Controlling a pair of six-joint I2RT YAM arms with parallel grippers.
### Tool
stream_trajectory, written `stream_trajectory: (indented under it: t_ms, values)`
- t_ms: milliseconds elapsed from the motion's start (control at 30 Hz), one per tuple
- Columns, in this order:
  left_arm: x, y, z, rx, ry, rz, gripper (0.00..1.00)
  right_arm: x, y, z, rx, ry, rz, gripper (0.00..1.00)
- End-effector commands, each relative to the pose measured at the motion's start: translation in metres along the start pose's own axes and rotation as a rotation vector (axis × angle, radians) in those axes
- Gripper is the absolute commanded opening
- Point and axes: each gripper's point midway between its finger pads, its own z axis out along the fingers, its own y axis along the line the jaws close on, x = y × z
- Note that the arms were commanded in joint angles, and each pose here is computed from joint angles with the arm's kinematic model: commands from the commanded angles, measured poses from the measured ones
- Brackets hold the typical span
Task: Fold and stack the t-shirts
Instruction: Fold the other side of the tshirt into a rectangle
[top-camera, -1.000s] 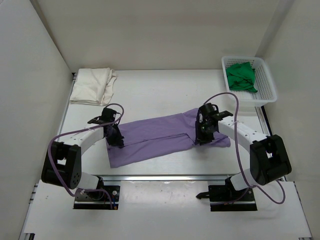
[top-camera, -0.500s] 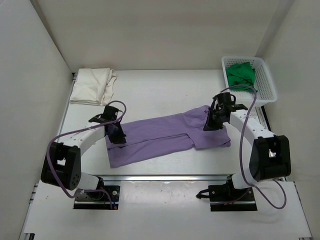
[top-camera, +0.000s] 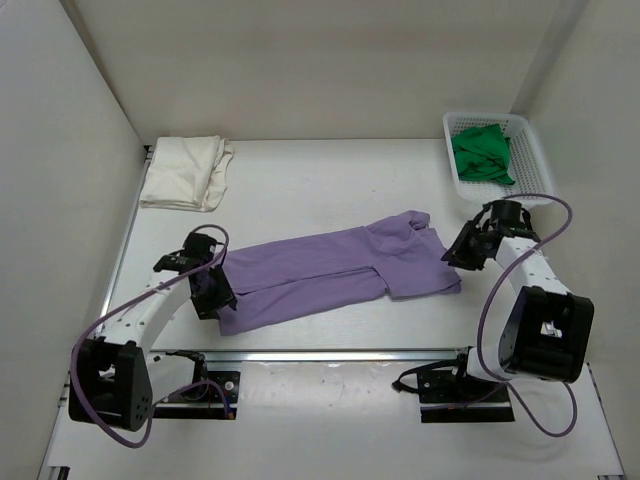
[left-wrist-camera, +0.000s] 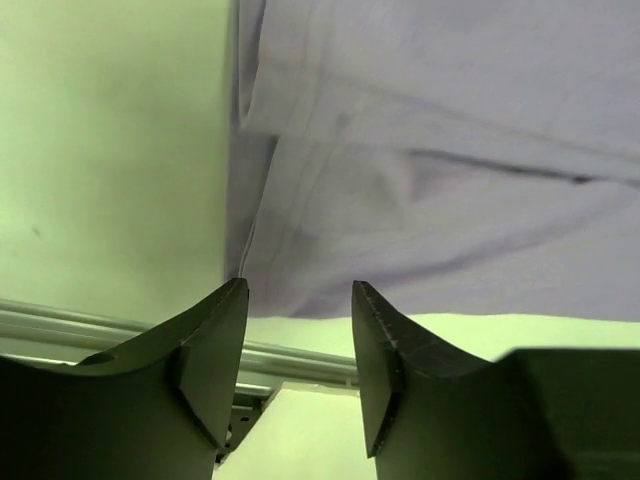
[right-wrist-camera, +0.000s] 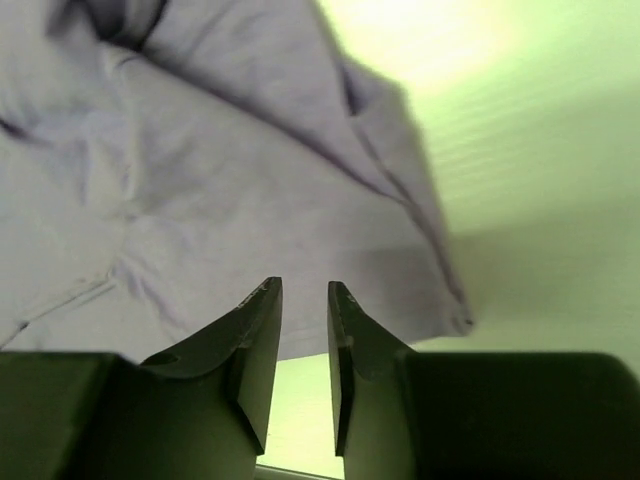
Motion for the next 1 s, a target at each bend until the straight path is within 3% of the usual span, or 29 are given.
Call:
stream_trajectory:
  t_ms: [0,200,400,567,667,700,733,967]
  values:
    - [0.025,0.015,0.005,-0.05,0.069,-0.062,0.58,-0.005,-0.008,-0.003,-0.046,-0.035,0.06,0.23]
    - [0.037,0.033,0.017,-0.119,0.13,-0.132,0.66,-0.008,-0.037,0.005,-0.002,-0.008,0.127,0.34]
    - [0.051,0.034,0.026,-0.106,0.186,-0.199,0.67,0.003,-0.068,-0.006,0.098,-0.023,0.192,0.39]
    - [0.057,0.041,0.035,-0.12,0.194,-0.248,0.63,0.023,-0.071,-0.006,0.04,-0.027,0.286,0.38]
    - [0.051,0.033,0.042,-0.071,0.173,-0.278,0.5,0.034,-0.073,0.0,-0.013,-0.001,0.348,0.37]
    - [0.045,0.026,0.042,-0.046,0.156,-0.276,0.36,0.035,-0.072,0.001,-0.021,0.005,0.352,0.37]
    - [0.042,0.021,0.043,-0.028,0.147,-0.276,0.28,0.035,-0.07,0.004,-0.021,0.014,0.338,0.38]
    - [0.019,0.006,0.036,0.024,0.099,-0.246,0.0,0.032,-0.067,0.016,-0.096,-0.008,0.433,0.35]
